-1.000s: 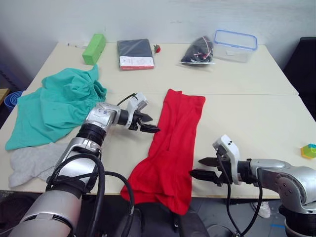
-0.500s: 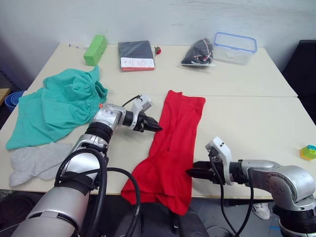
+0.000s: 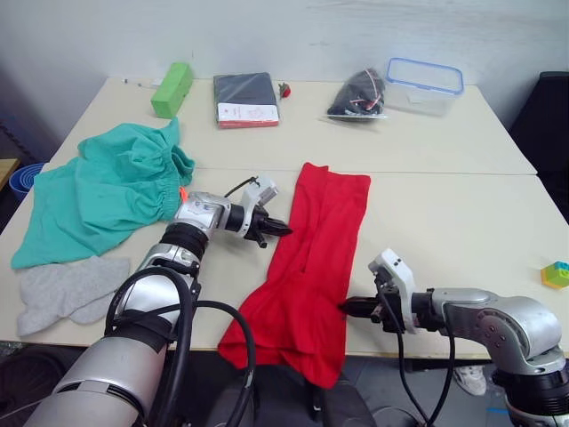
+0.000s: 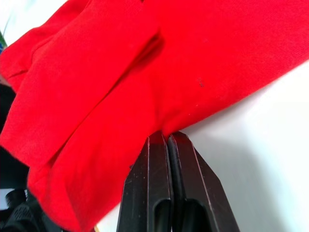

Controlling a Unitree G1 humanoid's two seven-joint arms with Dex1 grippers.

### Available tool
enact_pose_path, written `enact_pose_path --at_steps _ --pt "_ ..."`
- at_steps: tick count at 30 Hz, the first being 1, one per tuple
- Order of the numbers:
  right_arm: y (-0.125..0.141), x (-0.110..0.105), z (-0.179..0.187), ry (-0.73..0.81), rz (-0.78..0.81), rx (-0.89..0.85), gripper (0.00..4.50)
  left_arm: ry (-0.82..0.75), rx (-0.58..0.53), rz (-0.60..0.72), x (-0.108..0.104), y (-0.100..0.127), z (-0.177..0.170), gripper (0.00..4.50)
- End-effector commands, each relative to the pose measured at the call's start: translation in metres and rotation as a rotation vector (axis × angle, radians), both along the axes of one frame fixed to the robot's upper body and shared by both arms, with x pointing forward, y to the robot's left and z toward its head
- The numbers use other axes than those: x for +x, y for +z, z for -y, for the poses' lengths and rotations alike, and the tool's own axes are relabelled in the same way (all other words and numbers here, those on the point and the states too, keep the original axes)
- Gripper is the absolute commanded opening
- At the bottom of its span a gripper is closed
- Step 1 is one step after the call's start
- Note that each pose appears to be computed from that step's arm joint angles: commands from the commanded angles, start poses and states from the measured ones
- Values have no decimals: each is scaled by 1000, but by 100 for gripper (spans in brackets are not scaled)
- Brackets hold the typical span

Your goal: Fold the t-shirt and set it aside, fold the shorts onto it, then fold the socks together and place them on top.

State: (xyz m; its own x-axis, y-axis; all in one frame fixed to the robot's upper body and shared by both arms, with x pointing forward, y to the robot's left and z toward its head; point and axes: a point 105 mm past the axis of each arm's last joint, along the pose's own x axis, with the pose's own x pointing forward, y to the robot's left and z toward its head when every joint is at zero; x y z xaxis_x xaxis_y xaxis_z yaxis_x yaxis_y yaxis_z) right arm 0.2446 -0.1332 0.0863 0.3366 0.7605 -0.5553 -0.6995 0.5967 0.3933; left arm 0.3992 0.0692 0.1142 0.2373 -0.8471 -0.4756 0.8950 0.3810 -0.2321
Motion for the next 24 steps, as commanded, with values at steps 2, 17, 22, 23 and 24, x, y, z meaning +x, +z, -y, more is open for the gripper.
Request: enact_pose_path --at_steps 2,17,22,23,24 --pt "0 16 17 -1 7 -49 0 31 11 13 -1 -3 -16 1" --pt "12 75 37 89 37 -132 0 198 -34 134 3 6 -37 1" --pt "11 68 32 135 23 -123 0 242 -61 169 16 15 -29 1" --pt "10 66 31 143 22 -128 0 254 -61 179 20 16 -28 1" --pt "9 64 31 148 22 -133 0 265 -58 188 24 17 -27 1"
